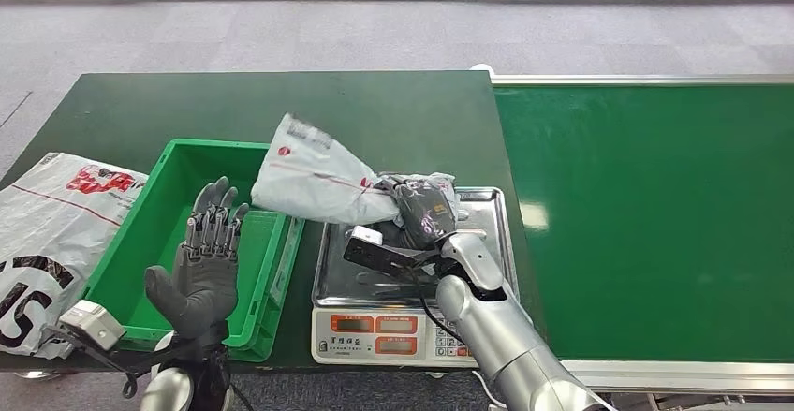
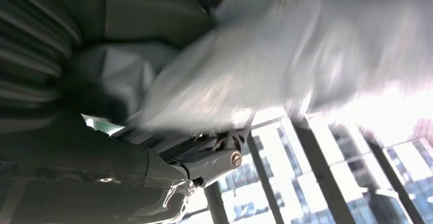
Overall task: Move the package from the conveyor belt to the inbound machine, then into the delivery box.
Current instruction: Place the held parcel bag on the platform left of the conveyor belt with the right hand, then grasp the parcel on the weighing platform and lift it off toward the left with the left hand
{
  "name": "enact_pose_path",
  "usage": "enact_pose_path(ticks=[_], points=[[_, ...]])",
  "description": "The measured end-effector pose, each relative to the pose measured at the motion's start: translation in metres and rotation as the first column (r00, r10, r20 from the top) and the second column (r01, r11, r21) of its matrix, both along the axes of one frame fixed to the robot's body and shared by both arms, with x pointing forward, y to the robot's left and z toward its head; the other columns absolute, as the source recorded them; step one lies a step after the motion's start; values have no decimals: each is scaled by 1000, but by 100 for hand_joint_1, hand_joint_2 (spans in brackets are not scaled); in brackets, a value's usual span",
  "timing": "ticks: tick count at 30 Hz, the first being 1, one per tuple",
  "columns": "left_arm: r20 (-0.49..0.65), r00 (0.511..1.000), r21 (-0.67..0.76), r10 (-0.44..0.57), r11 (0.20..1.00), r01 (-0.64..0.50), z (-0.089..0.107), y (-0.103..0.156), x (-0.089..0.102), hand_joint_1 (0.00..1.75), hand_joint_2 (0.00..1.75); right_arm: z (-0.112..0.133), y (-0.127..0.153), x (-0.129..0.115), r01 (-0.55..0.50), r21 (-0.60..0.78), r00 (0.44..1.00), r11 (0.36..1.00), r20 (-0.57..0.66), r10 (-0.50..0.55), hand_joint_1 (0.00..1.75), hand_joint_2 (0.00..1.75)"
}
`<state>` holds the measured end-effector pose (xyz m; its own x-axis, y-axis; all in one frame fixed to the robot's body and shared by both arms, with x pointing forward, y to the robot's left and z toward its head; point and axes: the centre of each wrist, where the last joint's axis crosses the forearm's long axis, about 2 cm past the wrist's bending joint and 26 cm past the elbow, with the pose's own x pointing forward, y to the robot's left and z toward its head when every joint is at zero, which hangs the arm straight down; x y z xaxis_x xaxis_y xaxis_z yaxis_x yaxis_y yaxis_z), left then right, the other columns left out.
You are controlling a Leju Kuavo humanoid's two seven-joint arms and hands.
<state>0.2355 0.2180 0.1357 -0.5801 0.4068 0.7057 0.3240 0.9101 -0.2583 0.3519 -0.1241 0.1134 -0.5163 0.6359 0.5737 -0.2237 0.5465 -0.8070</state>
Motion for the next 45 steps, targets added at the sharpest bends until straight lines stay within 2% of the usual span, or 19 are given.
enact_pose_path(ticks=[6, 17, 20, 22, 26, 30, 35, 45], points=[[3, 1000, 2, 20, 1000, -20, 2, 2, -8, 0, 0, 3, -3, -6, -8, 90, 999, 996, -50, 13, 0, 175], [-1, 998, -2, 69, 998, -69, 1, 6, -23, 0, 0, 11, -18, -17, -24, 201, 1000, 979, -9, 27, 0, 175], [-17, 991, 31, 136, 990, -135, 3, 8, -28, 0, 0, 13, -23, -29, -26, 256, 1000, 966, 8, 25, 0, 175], [-21, 976, 102, 217, 972, -213, 6, 11, -30, 0, 0, 15, -26, -39, -30, 311, 999, 950, 32, 21, 0, 175], [-1, 926, 268, 377, 893, -363, 12, 16, -32, 0, 0, 23, -33, -58, -37, 426, 996, 904, 86, 0, 0, 175], [3, 890, 322, 456, 842, -432, 15, 14, -30, 0, 0, 32, -43, -72, -34, 486, 992, 873, 125, -32, 0, 175], [-12, 876, 355, 482, 821, -447, 21, 6, -23, 0, 0, 39, -53, -86, -1, 513, 985, 859, 151, -89, 0, 175], [-35, 901, 349, 433, 850, -395, 21, -7, -13, 0, 0, 42, -66, -101, 47, 509, 976, 860, 159, -147, 0, 175]])
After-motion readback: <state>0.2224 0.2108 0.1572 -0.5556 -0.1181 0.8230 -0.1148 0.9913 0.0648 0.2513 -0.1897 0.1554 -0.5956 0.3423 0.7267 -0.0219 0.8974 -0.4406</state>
